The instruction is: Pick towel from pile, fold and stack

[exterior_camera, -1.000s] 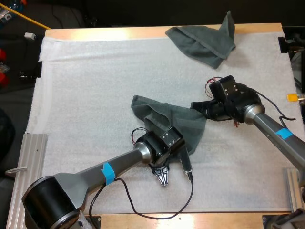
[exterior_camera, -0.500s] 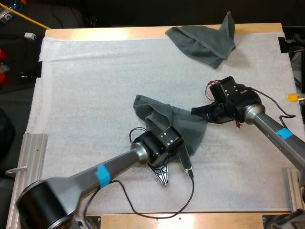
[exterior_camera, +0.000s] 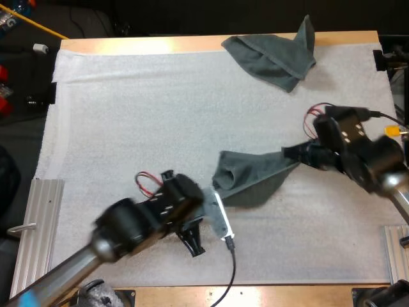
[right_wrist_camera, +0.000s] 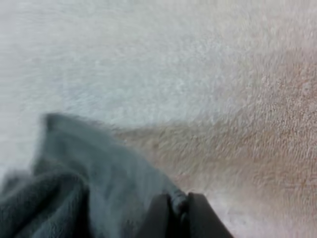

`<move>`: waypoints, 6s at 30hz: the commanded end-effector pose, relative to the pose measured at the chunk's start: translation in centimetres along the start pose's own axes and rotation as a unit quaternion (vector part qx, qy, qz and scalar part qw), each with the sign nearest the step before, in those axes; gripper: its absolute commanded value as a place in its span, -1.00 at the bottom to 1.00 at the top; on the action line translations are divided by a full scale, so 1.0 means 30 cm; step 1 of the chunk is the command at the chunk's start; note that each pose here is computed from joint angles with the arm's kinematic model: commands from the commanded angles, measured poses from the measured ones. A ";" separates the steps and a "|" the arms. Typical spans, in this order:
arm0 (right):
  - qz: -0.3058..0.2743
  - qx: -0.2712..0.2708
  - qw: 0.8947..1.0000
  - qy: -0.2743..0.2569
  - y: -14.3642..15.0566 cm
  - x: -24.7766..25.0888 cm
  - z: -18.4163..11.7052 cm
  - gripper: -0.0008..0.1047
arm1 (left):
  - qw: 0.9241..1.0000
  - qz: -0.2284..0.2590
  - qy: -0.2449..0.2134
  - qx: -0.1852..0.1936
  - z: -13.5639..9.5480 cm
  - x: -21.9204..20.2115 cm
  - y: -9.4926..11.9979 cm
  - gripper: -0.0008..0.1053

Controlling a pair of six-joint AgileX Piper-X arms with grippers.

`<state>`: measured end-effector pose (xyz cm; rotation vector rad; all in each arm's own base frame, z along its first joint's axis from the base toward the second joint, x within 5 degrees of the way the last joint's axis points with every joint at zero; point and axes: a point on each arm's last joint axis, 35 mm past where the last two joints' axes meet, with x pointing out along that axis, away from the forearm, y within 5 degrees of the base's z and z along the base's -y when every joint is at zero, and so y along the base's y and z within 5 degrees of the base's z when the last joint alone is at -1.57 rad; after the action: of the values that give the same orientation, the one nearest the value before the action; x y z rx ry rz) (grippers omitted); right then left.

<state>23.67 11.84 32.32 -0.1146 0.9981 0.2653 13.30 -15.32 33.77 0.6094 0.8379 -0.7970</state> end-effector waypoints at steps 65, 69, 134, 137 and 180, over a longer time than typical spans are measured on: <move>0.067 0.208 0.973 -0.076 0.039 0.567 0.178 -0.99 | 0.977 0.142 0.072 -0.143 -0.023 0.519 0.448 -0.98; 0.078 0.208 0.971 -0.090 0.042 0.575 0.189 -0.99 | 0.974 0.159 0.063 -0.146 -0.016 0.519 0.456 -0.98; 0.064 0.015 0.993 0.094 -0.037 0.131 -0.204 -0.11 | 0.907 -0.032 -0.097 -0.409 -0.297 -0.335 0.094 0.22; 0.070 0.021 0.990 0.121 -0.031 0.224 -0.218 -0.20 | 0.907 -0.040 -0.089 -0.411 -0.303 -0.318 0.092 0.22; 0.084 0.056 0.986 0.132 -0.014 0.375 -0.203 -0.99 | 0.949 -0.098 -0.115 -0.277 -0.242 -0.302 0.058 0.22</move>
<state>24.57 12.14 19.18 0.0188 1.3003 0.3445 7.69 -5.53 37.60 -0.0742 0.8776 -0.7544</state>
